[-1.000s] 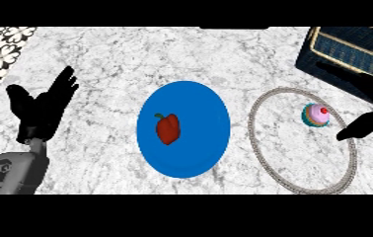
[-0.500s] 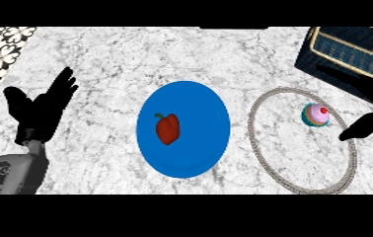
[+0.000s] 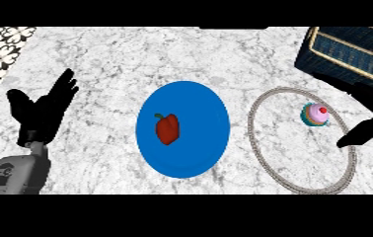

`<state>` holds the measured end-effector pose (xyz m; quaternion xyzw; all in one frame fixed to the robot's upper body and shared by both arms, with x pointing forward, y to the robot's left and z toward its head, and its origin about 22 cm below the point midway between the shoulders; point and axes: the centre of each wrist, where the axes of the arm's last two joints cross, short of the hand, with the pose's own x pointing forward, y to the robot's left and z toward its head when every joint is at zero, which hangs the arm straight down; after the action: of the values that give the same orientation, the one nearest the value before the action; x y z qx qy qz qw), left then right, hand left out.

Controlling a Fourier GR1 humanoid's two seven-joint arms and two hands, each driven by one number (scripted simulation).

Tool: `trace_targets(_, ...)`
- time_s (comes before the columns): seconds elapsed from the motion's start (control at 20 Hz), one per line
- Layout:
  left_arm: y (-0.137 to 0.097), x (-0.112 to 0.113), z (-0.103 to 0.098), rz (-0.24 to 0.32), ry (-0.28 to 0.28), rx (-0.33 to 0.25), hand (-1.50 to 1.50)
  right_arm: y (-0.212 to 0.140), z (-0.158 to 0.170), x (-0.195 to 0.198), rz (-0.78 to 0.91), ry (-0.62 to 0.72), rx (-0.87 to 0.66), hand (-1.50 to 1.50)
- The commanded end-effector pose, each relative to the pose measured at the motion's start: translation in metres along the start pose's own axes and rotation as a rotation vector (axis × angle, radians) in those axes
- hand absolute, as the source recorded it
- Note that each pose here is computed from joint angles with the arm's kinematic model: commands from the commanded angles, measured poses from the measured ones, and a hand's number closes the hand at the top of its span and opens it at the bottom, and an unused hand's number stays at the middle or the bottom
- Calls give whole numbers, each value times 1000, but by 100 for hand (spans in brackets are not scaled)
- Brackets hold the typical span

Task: Pick the cupcake from the placemat and place it in the basket

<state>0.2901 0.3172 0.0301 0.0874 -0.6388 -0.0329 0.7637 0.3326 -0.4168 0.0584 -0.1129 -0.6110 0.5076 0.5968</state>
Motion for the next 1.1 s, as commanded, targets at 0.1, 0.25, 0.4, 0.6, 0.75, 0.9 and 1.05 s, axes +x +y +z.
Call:
trace_targets(0.1,-9,6,-11,-8,26,-19,0,28,-13,5,45,27,0,-150)
trace_targets(0.25,0,8,2,-14,10,0,0,13,-14,4,72,49,-6,-150)
trace_targets(0.4,-15,7,-5,0,10,-21,0,33,-16,-12,86,53,8,-150)
trace_targets(0.6,-3,13,-1,-23,12,6,0,29,-25,18,217,14,81,150)
trace_targets(0.75,4,6,-2,-3,6,-10,0,32,-26,10,204,37,74,150)
trace_targets(0.9,11,19,-6,-3,10,-4,0,45,-24,-4,198,2,65,150)
trace_targets(1.05,-3,21,6,-16,3,-5,0,52,-19,-5,205,-3,73,150)
